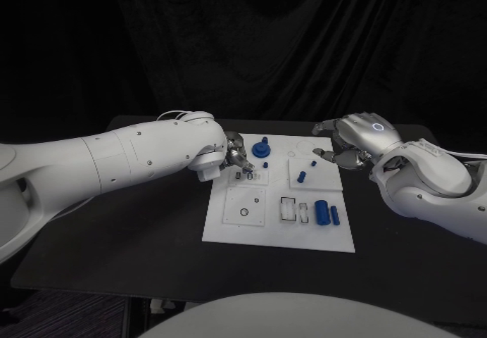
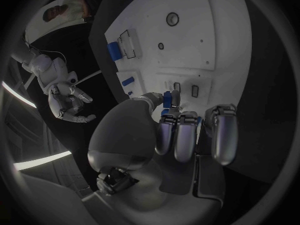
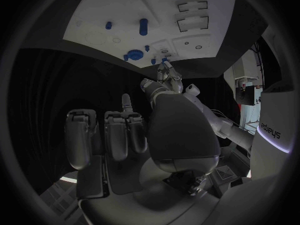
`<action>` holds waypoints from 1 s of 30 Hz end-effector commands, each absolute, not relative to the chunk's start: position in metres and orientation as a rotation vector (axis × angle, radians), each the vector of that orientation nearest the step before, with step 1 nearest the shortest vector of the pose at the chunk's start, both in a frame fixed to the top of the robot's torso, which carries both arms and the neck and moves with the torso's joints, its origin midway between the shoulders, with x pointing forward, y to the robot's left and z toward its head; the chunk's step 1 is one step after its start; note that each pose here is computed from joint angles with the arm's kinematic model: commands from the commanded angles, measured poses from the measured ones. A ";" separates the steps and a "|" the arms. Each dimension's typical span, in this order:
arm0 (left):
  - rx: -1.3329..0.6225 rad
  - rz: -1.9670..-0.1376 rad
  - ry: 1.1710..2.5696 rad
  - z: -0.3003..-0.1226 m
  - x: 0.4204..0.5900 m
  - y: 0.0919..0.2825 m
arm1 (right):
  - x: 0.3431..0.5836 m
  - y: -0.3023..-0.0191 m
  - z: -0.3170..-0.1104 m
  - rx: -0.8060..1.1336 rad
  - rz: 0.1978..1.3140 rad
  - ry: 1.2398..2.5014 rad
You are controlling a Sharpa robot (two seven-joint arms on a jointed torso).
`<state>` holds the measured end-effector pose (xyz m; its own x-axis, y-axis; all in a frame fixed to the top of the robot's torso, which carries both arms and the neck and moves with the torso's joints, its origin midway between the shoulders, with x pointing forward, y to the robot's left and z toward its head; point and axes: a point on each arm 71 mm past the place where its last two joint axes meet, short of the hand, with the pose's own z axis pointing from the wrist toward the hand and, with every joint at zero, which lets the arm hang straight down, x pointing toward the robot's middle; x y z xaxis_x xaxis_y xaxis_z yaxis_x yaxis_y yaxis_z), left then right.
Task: Assemble the parts on the task board
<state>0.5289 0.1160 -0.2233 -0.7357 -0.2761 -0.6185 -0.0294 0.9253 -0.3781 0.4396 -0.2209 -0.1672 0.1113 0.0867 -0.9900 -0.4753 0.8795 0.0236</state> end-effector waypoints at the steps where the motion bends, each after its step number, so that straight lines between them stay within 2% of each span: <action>1: -0.245 -0.426 2.348 -0.224 0.530 0.116 | 0.440 -0.222 -0.165 -0.325 0.410 1.402; 30: -0.245 -0.435 2.368 -0.237 0.527 0.111 | 0.441 -0.225 -0.165 -0.322 0.398 1.410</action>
